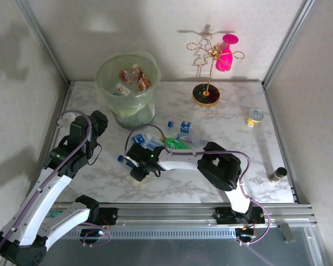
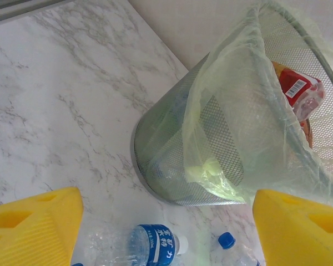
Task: Put the plastic bottles in the bin
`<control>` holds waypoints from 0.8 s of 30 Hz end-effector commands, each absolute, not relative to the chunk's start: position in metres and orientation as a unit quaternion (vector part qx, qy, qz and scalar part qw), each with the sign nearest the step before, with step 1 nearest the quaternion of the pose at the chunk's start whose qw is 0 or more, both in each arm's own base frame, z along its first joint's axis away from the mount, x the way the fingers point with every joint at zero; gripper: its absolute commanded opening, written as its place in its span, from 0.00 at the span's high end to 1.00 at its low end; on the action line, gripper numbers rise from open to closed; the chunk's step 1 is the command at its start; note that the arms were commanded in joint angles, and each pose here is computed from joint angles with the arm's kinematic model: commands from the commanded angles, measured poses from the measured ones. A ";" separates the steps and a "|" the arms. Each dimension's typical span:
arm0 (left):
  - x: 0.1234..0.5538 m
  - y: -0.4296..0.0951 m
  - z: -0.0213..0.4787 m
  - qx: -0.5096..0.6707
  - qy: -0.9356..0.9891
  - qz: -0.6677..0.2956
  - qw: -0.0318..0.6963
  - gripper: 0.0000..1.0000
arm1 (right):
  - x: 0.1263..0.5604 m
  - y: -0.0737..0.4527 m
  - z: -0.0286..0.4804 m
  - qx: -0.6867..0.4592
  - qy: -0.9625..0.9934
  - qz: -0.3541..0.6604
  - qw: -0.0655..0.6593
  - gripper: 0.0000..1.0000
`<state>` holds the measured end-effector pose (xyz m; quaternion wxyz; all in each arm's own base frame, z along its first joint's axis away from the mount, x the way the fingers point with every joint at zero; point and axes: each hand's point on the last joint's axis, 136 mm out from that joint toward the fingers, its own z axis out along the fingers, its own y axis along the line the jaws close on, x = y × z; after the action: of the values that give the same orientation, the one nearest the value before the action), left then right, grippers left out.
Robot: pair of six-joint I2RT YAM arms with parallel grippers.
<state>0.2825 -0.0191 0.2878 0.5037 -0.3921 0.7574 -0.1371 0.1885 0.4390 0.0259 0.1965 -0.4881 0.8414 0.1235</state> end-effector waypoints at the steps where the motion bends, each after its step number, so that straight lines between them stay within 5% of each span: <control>1: 0.285 -0.017 0.299 -0.385 0.752 -0.137 0.517 0.21 | 0.189 0.439 0.045 -0.480 0.838 0.123 0.228 0.45; 8: 0.283 -0.039 0.338 -0.309 0.757 -0.197 0.541 0.19 | 0.182 0.436 0.087 -0.473 0.826 0.157 0.264 0.51; 18: 0.255 -0.135 0.423 -0.053 0.710 -0.419 0.564 0.16 | 0.181 0.430 0.224 -0.403 0.781 0.288 0.380 0.49; 24: 0.257 -0.149 0.426 -0.052 0.705 -0.435 0.558 0.07 | 0.193 0.412 0.288 -0.338 0.764 0.324 0.443 0.50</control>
<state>0.2619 -0.1363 0.4122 0.5514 -0.0834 0.7194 -0.4141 0.1822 0.4189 0.2697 0.4180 -0.3801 0.7635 0.3129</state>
